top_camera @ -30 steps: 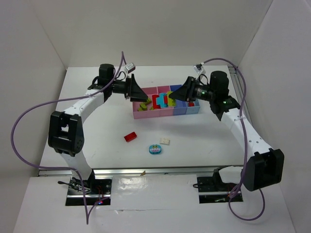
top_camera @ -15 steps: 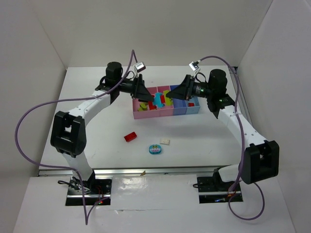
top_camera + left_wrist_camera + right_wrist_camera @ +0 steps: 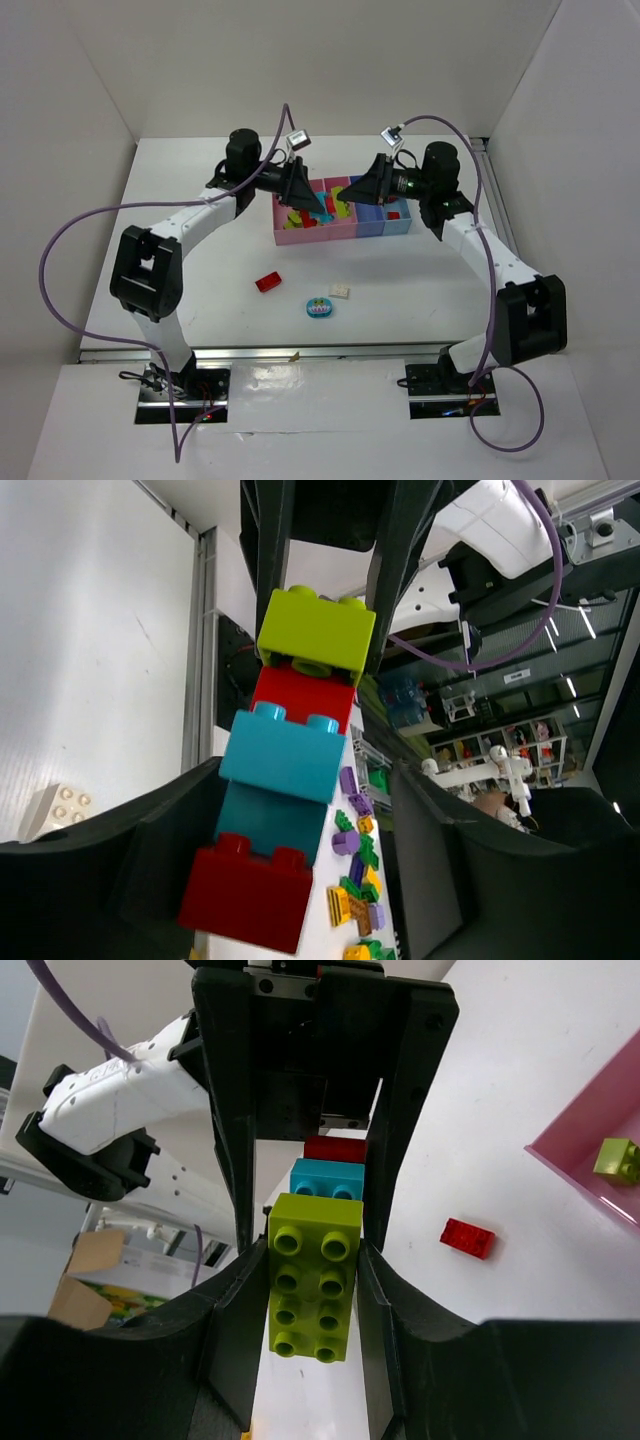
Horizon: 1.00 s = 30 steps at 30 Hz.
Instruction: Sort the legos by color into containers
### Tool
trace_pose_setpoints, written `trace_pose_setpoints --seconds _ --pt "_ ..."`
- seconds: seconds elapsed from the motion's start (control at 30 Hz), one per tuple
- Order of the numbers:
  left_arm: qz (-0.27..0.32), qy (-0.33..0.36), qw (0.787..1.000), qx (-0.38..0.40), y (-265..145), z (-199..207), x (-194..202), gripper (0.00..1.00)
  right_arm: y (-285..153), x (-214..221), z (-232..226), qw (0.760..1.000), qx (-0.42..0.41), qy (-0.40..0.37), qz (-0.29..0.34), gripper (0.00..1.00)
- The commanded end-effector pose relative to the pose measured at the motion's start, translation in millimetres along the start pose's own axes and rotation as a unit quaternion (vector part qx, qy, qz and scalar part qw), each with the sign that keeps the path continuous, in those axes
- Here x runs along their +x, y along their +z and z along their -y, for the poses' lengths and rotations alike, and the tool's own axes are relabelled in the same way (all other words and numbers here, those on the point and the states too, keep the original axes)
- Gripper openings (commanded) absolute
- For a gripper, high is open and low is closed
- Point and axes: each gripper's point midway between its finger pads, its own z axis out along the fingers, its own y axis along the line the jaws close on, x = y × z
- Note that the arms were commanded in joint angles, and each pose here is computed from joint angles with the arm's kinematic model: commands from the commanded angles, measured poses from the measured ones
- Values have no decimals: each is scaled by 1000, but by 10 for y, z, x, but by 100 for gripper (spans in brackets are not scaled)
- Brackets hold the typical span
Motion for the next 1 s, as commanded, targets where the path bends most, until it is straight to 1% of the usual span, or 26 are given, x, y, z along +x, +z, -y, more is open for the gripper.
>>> trace_pose_setpoints --seconds 0.0,0.03,0.17,0.2,0.27,0.3,0.43,0.47,0.57,0.63,0.67,0.73,0.77,0.8,0.83,0.87,0.9,0.93,0.97 --pt "-27 33 999 24 64 63 54 71 78 -26 -15 1000 -14 -20 3 27" --pt "-26 32 999 25 64 78 44 63 78 -26 -15 1000 -14 -20 3 26" --pt "-25 35 999 26 69 87 4 38 87 14 47 1000 -10 -11 0 26" --pt "-25 35 999 26 69 87 4 22 87 14 47 1000 -10 -11 0 26" --pt "-25 38 999 26 73 73 -18 8 82 39 57 1000 -11 -19 -6 25" --pt "-21 28 999 22 28 51 -32 0 77 76 88 1000 -5 -10 -12 25" --pt "0 32 999 8 -157 2 -140 0 85 61 84 1000 -7 -16 -17 23" --pt "5 37 999 5 -199 3 -142 0 64 53 158 1000 1 -11 -16 23" --pt "23 22 999 -11 -387 -39 -162 0 16 -15 187 1000 7 -16 -8 23" --pt "28 8 999 -19 -422 -110 -133 0 -7 -49 199 1000 11 -19 -5 23" --pt "37 27 999 -29 -480 -108 -168 0 -7 -50 234 1000 18 -23 -3 23" --pt "47 2 998 -42 -574 -150 -136 0 29 -97 324 999 31 -14 -3 23" --pt "54 6 997 -53 -610 -212 -137 0 41 -113 347 999 31 -19 -3 23" --pt "61 5 996 -64 -646 -224 -142 0 60 -177 394 999 43 -20 7 23" --pt "74 3 994 -78 -719 -234 -166 0 83 -190 501 998 58 -6 9 23" --pt "85 -16 991 -101 -768 -337 -143 0 131 -200 576 997 74 -13 8 23" --pt "96 -14 988 -120 -818 -308 -164 0 182 -378 633 994 105 -28 30 23" --pt "118 -27 981 -149 -936 -363 -201 0 303 -341 794 991 133 -19 23 27" --pt "136 -37 974 -178 -1017 -409 -232 0 347 -269 929 986 169 -1 9 27"
